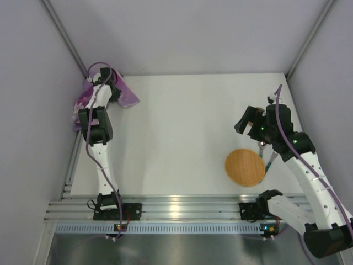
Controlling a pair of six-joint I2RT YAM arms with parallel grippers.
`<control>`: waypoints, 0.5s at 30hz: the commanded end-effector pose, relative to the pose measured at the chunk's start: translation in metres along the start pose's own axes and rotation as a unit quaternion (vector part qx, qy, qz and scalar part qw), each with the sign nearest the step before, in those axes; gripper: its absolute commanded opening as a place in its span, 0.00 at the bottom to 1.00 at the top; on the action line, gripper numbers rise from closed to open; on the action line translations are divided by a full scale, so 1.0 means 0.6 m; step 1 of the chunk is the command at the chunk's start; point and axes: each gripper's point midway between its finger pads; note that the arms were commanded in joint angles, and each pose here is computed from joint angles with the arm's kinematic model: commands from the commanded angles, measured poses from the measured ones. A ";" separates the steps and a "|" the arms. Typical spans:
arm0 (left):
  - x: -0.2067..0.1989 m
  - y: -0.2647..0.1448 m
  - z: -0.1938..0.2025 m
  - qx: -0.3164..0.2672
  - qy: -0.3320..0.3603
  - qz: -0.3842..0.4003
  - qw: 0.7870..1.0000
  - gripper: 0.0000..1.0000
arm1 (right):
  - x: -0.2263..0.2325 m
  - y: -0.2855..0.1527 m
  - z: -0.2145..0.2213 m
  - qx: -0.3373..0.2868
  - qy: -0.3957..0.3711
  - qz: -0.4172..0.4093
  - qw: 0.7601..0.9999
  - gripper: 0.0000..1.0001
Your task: Set the dinner table for one person
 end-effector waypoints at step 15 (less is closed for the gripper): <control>-0.416 -0.366 0.205 0.046 0.029 0.258 0.965 0.98 | -0.010 -0.010 0.016 0.017 -0.036 -0.001 0.999 1.00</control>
Point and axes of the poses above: each gripper's point midway between its finger pads, its own y axis out along the fingers, its own x axis along the line the jaws close on, z = x × y, and after that the axes turned 9 degrees about y, right-handed
